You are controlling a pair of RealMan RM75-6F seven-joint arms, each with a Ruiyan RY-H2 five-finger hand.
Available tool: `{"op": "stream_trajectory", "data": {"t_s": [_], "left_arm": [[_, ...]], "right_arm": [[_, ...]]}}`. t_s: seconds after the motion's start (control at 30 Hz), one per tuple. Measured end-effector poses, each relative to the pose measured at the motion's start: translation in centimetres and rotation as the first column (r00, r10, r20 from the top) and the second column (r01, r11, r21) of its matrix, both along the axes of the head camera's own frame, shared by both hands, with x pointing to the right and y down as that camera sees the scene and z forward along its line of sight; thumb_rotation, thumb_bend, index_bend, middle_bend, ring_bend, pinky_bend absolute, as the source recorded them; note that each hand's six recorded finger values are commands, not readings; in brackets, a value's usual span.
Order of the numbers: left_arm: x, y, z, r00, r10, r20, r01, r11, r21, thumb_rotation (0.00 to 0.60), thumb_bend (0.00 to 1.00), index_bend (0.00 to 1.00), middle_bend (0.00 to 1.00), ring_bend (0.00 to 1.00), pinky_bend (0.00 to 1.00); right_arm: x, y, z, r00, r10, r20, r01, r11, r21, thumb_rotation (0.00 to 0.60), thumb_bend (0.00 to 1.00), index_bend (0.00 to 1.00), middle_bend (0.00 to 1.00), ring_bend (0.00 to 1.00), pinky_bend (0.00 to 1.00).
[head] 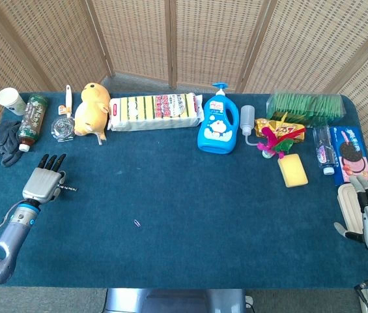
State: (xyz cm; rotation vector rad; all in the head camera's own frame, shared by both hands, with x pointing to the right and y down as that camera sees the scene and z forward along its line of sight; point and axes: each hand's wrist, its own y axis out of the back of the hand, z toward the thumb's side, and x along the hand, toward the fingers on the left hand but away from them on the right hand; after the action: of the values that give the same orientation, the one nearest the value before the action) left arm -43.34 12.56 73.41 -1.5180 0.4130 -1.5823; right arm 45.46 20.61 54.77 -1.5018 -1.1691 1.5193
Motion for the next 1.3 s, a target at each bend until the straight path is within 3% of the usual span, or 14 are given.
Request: {"op": "stream_trajectory", "data": {"t_s": [0.7,1.03,1.3], "left_arm": [[-0.70,0.09,0.44,1.000,0.000,0.028,0.000,1.000,-0.001,0.600,0.65,0.49,0.00,0.00,0.00],[-0.26,0.00,0.40,1.000,0.008,0.024,-0.008,1.000,0.014,0.600,0.74,0.51,0.00,0.00,0.00],[-0.23,0.12,0.40,0.999,0.017,0.033,-0.017,1.000,0.014,0.600,0.75,0.53,0.00,0.00,0.00]], "right_arm": [[-0.17,0.12,0.00,1.000,-0.005,0.000,0.005,1.000,-0.003,0.600,0.00,0.00,0.00,0.00,0.00],[-0.19,0.17,-0.05,1.000,-0.006,0.007,0.006,1.000,-0.006,0.600,0.00,0.00,0.00,0.00,0.00],[-0.16,0.19,-0.07,1.000,-0.006,0.008,0.006,1.000,-0.008,0.600,0.00,0.00,0.00,0.00,0.00]]}}
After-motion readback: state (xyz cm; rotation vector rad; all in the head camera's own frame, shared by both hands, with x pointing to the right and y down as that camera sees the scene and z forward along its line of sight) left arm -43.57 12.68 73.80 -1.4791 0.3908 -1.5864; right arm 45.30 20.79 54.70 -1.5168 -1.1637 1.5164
